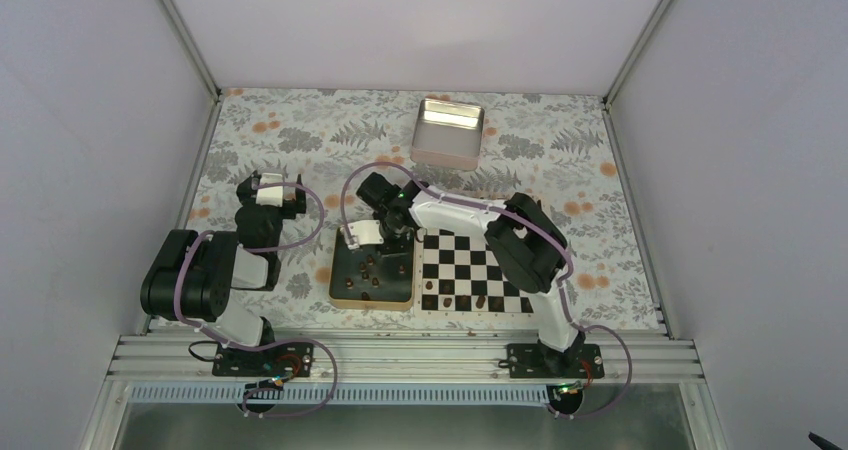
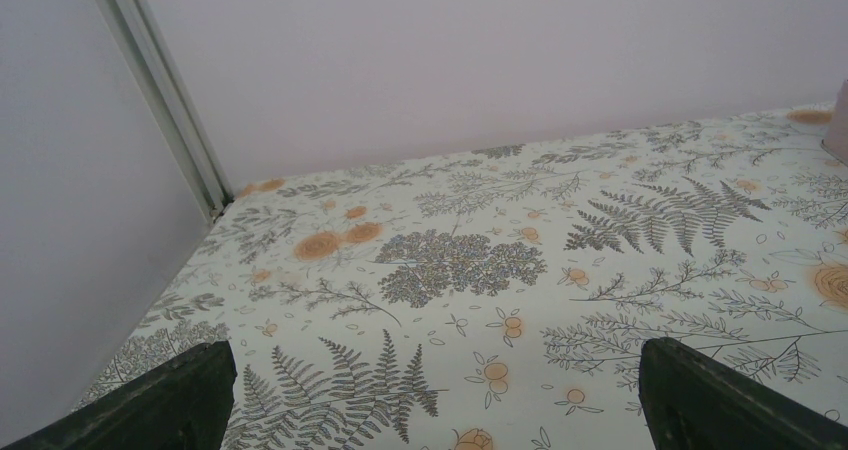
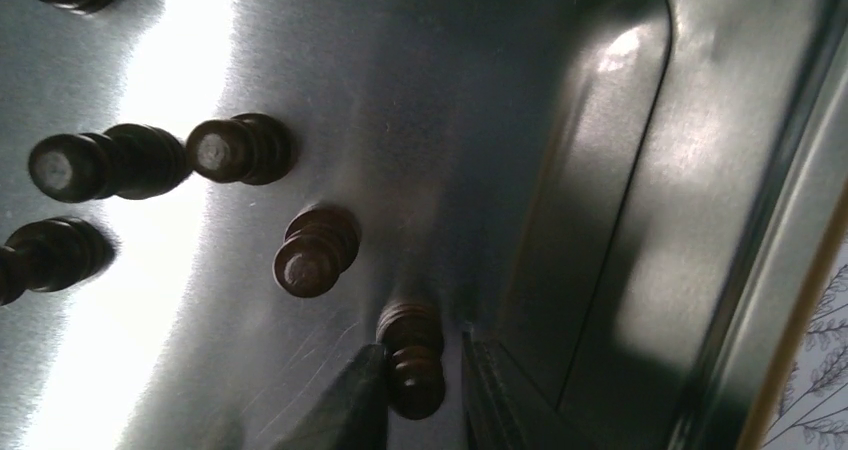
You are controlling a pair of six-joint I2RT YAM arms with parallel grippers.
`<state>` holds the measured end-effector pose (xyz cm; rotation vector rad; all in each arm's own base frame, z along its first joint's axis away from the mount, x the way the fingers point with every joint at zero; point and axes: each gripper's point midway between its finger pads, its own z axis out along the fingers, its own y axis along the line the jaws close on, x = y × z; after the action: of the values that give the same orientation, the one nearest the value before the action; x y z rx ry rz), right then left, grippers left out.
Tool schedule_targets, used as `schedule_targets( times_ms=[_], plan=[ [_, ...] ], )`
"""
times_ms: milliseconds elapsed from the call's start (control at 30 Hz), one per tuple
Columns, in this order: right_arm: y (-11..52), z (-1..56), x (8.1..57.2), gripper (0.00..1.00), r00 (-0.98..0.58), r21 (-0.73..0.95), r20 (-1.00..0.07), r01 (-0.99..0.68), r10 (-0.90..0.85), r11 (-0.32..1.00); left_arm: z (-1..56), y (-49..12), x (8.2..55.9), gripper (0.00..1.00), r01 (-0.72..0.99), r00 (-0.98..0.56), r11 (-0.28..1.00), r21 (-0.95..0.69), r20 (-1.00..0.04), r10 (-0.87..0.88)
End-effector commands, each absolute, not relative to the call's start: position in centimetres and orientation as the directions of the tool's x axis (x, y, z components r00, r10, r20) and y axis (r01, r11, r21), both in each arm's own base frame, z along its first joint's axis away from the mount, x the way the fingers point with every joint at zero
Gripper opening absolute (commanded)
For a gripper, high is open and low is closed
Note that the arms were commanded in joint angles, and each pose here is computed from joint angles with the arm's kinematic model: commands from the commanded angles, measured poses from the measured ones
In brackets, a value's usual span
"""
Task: Set up the chess pieces on the board
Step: Pick up the chess piece from the storage box, then place the chess piece on the chessboard.
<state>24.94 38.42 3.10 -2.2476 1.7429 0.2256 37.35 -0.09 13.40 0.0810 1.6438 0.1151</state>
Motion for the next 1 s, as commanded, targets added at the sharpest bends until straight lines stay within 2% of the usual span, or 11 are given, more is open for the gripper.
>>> schedule_targets(
  times_ms=[0, 133, 500, 767, 967],
  plan=[
    [39.6, 4.5, 25.4, 0.16, 0.25, -0.137, -0.353, -0.967, -0.901, -0.214, 14.5, -0.3, 37.5, 1.0, -0.014, -0.03, 0.992, 0.124, -0.992, 0.123],
    [39.3, 6.4, 25.0, 0.08, 0.252, -0.141, -0.378, -0.967, -0.891, -0.214, 14.4, -0.3, 37.5, 1.0, -0.013, -0.03, 0.992, 0.124, -0.992, 0.123],
    [34.1, 12.6, 24.8, 0.09, 0.19, -0.208, -0.434, -0.972, -0.881, -0.107, 14.5, -0.3, 37.5, 1.0, -0.014, -0.029, 0.992, 0.124, -0.992, 0.123],
    [25.6, 12.1, 23.8, 0.1, 0.111, -0.214, -0.416, -0.977, -0.903, -0.022, 14.5, -0.3, 37.5, 1.0, -0.011, -0.03, 0.992, 0.124, -0.992, 0.124],
    [22.0, 9.9, 21.7, 0.09, 0.075, -0.177, -0.393, -0.984, -0.917, -0.005, 14.5, -0.4, 37.5, 1.0, -0.011, -0.03, 0.992, 0.125, -0.992, 0.124]
  ],
)
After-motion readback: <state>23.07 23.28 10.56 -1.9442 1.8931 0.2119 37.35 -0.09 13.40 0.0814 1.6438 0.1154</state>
